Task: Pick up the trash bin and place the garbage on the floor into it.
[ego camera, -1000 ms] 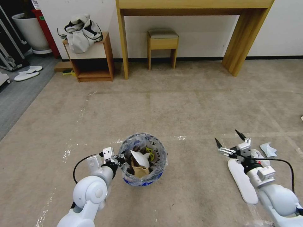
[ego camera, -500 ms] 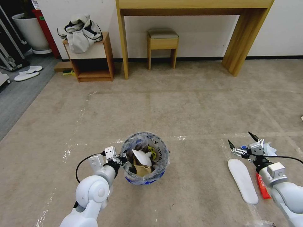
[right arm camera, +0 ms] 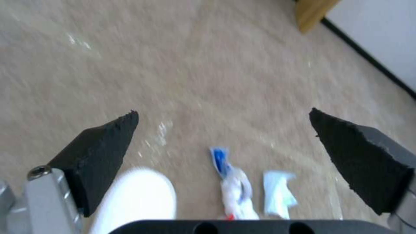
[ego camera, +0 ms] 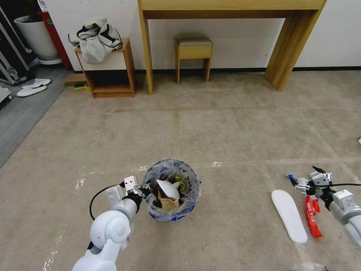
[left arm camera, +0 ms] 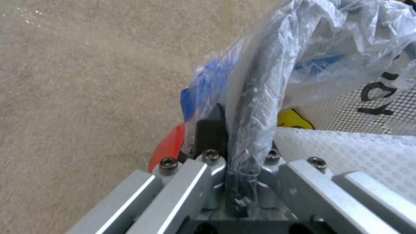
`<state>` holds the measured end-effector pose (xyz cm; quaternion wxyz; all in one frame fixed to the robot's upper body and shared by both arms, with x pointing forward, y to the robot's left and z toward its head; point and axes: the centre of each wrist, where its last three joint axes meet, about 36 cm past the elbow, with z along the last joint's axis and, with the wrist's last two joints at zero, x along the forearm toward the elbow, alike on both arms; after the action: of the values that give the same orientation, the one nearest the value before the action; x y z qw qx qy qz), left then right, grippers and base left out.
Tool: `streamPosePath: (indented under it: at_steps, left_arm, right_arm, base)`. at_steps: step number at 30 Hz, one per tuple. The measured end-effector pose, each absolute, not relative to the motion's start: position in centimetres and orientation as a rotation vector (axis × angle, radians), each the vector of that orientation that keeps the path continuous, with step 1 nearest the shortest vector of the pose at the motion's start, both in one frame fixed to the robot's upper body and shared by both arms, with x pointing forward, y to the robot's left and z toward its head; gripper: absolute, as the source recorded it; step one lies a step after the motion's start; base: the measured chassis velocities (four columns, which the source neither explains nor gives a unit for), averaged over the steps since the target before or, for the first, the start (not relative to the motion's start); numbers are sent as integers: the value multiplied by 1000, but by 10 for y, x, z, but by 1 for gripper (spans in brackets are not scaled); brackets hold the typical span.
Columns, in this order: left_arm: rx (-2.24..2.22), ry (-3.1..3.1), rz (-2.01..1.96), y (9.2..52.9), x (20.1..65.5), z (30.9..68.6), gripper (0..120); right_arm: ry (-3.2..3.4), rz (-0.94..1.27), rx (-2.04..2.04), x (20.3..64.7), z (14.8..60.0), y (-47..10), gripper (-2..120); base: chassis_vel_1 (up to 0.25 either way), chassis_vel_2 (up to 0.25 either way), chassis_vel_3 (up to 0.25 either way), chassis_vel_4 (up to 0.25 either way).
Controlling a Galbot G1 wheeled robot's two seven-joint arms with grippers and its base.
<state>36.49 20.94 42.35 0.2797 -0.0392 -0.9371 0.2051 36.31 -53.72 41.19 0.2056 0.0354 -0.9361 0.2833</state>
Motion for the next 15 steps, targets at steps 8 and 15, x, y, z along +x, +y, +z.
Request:
streamPosePath:
  at_steps: [8, 15]
  left_arm:
    - [-94, -2515, 548, 210, 365, 421, 1]
    - [-79, -2513, 533, 212, 362, 417, 1]
  right_arm:
    - [-2511, 703, 83, 362, 410, -567, 100]
    - [-2437, 507, 73, 360, 390, -581, 100]
  base:
    - [0, 0, 0, 0]
    - [0, 0, 0, 0]
